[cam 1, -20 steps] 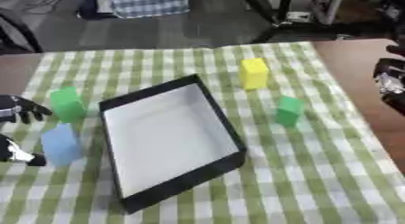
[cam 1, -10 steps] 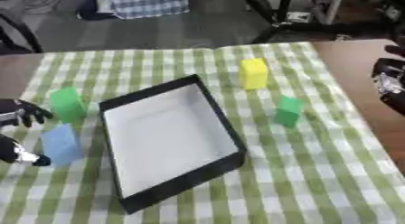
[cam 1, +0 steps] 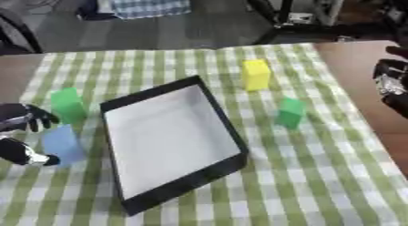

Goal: Pick up objects on the table and place them in the box.

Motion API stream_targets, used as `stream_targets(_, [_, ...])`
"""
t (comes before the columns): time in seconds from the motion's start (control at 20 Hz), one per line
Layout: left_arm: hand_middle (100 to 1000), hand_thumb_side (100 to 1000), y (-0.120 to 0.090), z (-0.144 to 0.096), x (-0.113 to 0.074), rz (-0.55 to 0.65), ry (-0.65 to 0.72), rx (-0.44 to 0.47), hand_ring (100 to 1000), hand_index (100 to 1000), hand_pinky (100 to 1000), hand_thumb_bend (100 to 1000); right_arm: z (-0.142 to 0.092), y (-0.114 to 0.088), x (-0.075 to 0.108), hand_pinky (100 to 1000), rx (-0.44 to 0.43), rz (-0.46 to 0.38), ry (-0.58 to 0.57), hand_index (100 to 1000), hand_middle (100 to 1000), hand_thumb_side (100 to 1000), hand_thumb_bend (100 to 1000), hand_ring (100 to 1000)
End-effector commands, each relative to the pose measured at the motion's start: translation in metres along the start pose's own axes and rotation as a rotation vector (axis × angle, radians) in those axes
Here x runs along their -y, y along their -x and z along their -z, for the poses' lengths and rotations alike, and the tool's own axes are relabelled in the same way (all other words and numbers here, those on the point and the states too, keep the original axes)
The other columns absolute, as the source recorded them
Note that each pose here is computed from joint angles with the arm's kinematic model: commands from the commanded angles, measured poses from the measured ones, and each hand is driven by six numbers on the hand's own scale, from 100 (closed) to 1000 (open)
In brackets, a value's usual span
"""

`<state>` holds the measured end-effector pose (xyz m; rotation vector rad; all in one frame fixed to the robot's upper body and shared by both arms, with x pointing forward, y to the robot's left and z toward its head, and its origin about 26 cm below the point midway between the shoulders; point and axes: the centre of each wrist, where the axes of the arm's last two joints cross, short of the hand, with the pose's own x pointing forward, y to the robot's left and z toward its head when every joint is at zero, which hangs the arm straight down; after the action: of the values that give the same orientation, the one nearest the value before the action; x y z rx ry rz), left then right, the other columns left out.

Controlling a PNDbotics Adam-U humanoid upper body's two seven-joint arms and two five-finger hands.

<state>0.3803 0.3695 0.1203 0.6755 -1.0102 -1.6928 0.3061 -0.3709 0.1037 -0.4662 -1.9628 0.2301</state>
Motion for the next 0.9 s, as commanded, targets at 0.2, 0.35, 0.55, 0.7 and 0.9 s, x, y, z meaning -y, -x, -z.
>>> stream_targets(0.2, [705,523,0.005,-0.002,-0.009,0.03,-0.031,-0.024,678,888,677,557,0.005,-0.005,0.005,803,0.024,-0.011,0.0,964,838,307,151,807])
stream_targets(0.35, [425,374,0.002,0.001,-0.005,0.015,-0.054,-0.014,443,691,539,316,0.005,-0.005,0.005,803,0.022,-0.01,0.004,965,838,308,135,807])
stream_targets(0.55, [245,294,0.001,-0.004,-0.01,0.001,-0.136,-0.015,287,535,442,177,0.004,-0.004,0.005,804,0.019,-0.009,0.006,965,838,309,130,807])
stream_targets(0.7, [219,300,0.0,-0.011,-0.018,-0.009,-0.206,-0.012,269,515,436,170,0.004,-0.004,0.006,804,0.019,-0.011,0.006,965,838,308,128,807])
stream_targets(0.9, [214,323,-0.006,-0.028,-0.049,-0.006,-0.344,0.018,266,518,432,177,0.004,-0.004,0.006,804,0.018,-0.014,0.007,966,838,308,129,808])
